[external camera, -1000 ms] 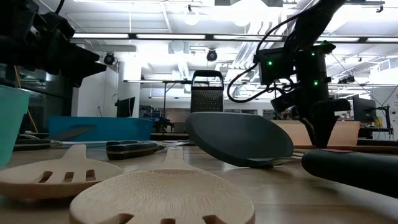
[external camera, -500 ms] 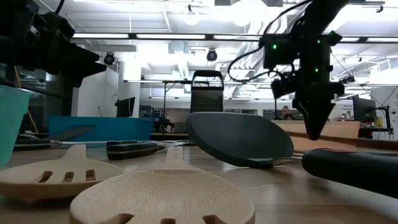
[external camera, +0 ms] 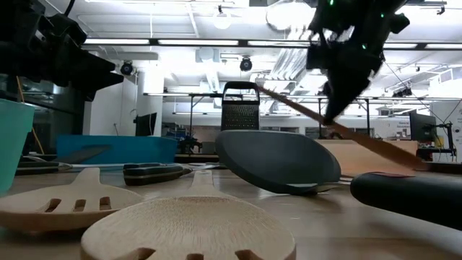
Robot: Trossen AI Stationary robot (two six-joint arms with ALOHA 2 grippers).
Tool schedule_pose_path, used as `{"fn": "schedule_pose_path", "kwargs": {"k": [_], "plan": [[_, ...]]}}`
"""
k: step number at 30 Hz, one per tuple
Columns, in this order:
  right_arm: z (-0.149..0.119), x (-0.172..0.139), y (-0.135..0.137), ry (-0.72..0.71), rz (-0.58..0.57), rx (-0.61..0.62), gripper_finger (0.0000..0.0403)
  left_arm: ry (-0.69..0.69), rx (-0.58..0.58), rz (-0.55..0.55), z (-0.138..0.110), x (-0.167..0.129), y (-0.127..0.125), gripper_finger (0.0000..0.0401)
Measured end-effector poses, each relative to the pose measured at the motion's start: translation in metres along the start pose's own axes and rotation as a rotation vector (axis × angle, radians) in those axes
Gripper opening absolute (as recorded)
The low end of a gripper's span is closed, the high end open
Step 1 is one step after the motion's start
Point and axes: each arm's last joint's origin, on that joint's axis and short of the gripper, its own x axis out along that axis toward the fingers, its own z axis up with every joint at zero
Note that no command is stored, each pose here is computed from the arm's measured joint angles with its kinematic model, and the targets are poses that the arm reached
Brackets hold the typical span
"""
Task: Pick & Place Kitchen Items
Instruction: Put the wooden spoon into the blue bin
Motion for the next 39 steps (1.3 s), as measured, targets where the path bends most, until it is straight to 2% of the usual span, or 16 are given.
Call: {"fn": "schedule_pose_path", "kwargs": {"k": [10, 16, 23, 30, 36, 39], "plan": [[0.032, -0.011, 0.018, -0.366, 0.083, -0.068, 0.0068, -0.01, -0.008, 0.01, 0.001, 0.0, 0.0, 0.0186], [0.047, -0.017, 0.019, -0.54, 0.029, -0.064, 0.0068, -0.066, -0.01, 0.002, 0.006, 0.0, -0.001, 0.0186], [0.059, -0.026, 0.02, -0.701, 0.012, -0.073, 0.0068, -0.155, -0.034, -0.013, 0.015, -0.001, -0.002, 0.0186], [0.07, -0.03, 0.022, -0.832, 0.053, -0.069, 0.0068, -0.268, -0.132, 0.014, 0.025, -0.003, -0.002, 0.0186], [0.082, -0.011, 0.027, -0.93, 0.1, -0.072, 0.0068, -0.282, -0.078, 0.028, 0.037, -0.002, -0.004, 0.0186], [0.085, 0.001, 0.028, -0.956, 0.113, -0.052, 0.0068, -0.321, -0.008, 0.035, 0.045, 0.001, -0.006, 0.019]]}}
